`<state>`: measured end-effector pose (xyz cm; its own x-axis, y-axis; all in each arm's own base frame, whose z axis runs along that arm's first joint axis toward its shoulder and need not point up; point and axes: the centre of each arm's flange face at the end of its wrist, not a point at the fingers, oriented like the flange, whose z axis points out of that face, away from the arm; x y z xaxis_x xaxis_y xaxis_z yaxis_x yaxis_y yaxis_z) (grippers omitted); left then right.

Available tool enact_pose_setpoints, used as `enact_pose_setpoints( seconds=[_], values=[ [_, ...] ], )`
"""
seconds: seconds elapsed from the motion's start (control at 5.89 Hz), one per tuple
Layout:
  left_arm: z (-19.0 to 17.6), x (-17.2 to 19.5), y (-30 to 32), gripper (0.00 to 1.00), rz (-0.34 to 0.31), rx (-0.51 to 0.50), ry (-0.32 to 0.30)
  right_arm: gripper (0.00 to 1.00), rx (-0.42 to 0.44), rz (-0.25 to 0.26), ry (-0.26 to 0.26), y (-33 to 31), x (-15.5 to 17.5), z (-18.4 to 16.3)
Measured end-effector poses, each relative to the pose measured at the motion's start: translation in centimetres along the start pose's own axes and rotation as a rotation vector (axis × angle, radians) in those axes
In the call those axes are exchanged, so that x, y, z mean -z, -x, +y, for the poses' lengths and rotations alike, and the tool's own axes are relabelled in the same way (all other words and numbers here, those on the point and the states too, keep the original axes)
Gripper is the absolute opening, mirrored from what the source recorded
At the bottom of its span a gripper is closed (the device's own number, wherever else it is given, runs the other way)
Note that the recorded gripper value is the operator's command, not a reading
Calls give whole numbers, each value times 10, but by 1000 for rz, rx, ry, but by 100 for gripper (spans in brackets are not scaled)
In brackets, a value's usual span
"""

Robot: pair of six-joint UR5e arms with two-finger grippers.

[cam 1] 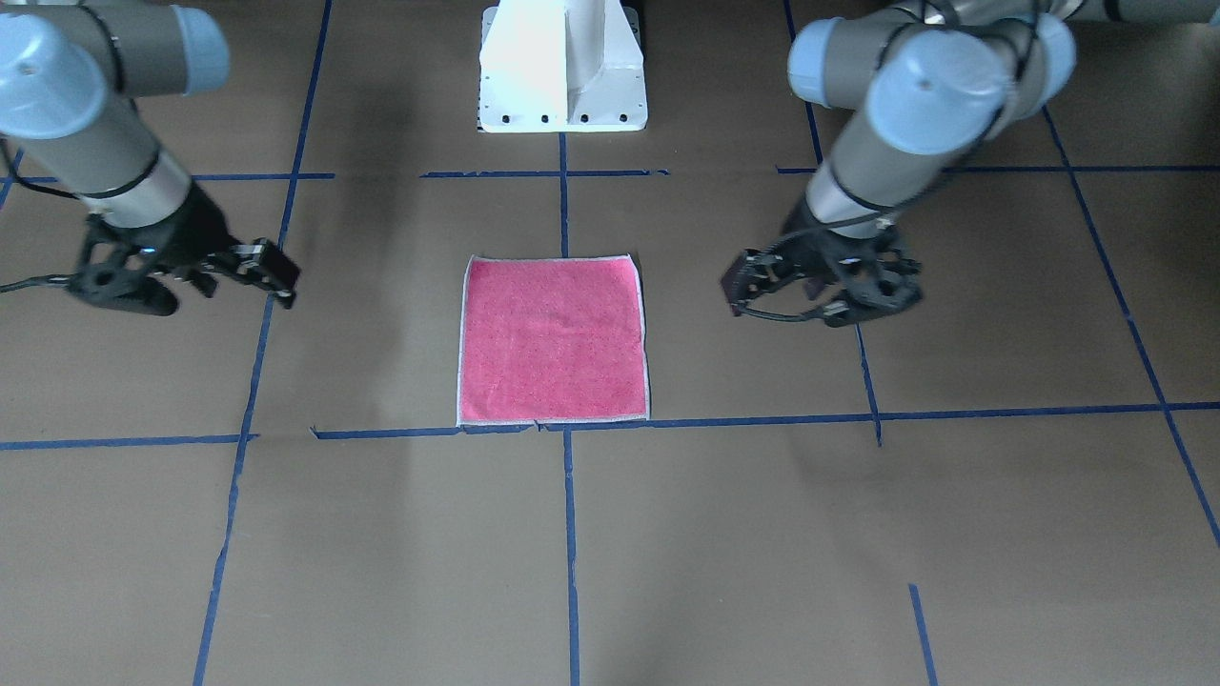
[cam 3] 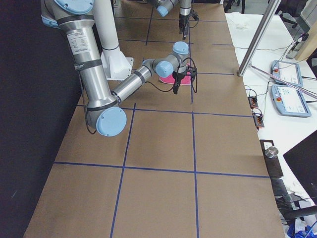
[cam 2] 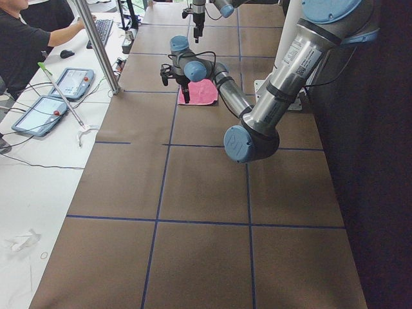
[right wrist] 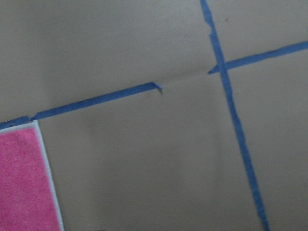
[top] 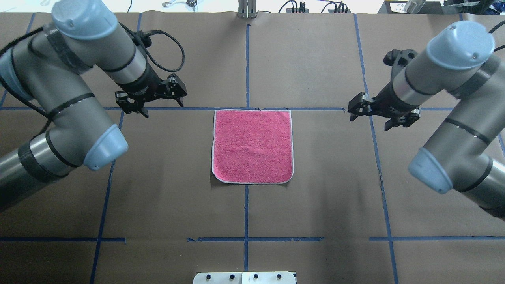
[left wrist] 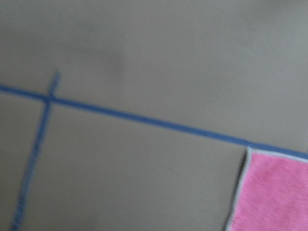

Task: Fold towel twice with both arms
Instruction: 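Move both grippers down to the towel's two corners nearest the robot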

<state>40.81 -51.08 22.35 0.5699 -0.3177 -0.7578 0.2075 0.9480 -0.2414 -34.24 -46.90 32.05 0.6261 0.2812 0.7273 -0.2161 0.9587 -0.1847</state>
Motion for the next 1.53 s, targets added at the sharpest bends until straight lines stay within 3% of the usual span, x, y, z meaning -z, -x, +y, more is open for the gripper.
enact_pose_setpoints(
  seconds=[0.51, 0.85, 1.19, 1.53],
  values=[
    [84, -33, -60, 100, -44, 268, 17, 100, -132, 20, -22, 88, -26, 105],
    [122, -49, -80, 100, -89, 399, 9, 100, -187, 35, -21, 109, -35, 149],
    [151, -80, -76, 100, -136, 405, -21, 100, -180, 63, -37, 115, -52, 166],
    [155, -96, -64, 100, -159, 390, -41, 100, -160, 73, -44, 116, -59, 162]
  ],
)
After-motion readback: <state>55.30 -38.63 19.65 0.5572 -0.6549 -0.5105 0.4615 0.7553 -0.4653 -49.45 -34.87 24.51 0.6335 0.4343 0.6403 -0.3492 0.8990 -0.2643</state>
